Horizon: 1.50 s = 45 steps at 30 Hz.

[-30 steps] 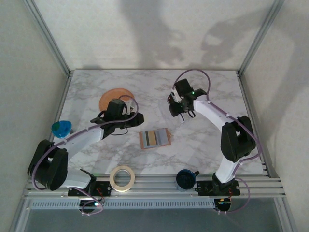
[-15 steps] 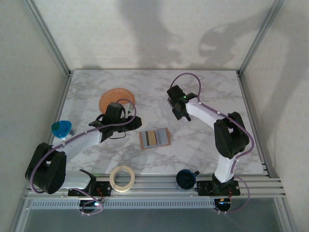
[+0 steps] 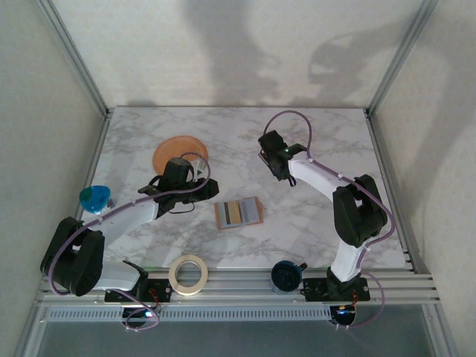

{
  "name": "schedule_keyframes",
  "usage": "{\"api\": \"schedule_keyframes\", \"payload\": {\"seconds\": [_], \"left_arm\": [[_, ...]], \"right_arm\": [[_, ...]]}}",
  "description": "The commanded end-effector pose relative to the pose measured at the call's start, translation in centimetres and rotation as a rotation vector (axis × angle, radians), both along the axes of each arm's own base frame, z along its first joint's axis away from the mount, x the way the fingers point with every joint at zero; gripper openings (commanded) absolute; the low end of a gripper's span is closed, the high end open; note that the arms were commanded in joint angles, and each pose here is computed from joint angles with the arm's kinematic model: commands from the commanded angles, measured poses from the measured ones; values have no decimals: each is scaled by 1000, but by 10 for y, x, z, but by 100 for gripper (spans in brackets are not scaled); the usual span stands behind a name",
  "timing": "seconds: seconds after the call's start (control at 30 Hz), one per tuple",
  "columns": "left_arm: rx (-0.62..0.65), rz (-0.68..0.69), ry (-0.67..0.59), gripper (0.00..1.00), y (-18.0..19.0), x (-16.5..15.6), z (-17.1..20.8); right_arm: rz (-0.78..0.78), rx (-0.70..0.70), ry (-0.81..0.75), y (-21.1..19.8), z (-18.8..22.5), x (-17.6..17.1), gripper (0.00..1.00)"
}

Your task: Put the credit cards into the card holder

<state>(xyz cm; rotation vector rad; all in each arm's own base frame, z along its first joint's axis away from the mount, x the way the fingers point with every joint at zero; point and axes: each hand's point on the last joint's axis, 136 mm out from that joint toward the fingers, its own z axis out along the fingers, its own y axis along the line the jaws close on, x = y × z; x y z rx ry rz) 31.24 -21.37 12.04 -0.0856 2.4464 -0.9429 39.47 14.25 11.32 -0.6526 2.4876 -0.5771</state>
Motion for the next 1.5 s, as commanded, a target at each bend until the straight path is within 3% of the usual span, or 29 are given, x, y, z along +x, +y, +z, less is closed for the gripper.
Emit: {"api": "schedule_keyframes", "payload": {"seconds": [0.0, 0.23, 0.33, 0.5, 0.9, 1.33, 1.47], "left_arm": [[-9, 5, 1, 31, 0, 3, 2], [-14, 5, 10, 29, 0, 1, -2], [-19, 9, 5, 21, 1, 1, -1], [-14, -2, 11, 16, 0, 0, -2], [-23, -13, 23, 15, -3, -1, -5], [-61, -38, -13, 15, -10, -2, 19], [-150, -83, -90, 26, -20, -4, 60]], "right_arm": [[-1, 12, -42, 0, 12, 1, 51], [5, 30, -47, 3, 15, 0, 37], [4, 27, -46, 3, 17, -1, 32], [14, 62, -55, 7, 21, -2, 26], [30, 91, -53, 11, 27, -8, 13], [92, 311, -72, 36, 62, -22, 0], [140, 479, -98, 53, 97, -34, 0]]}}
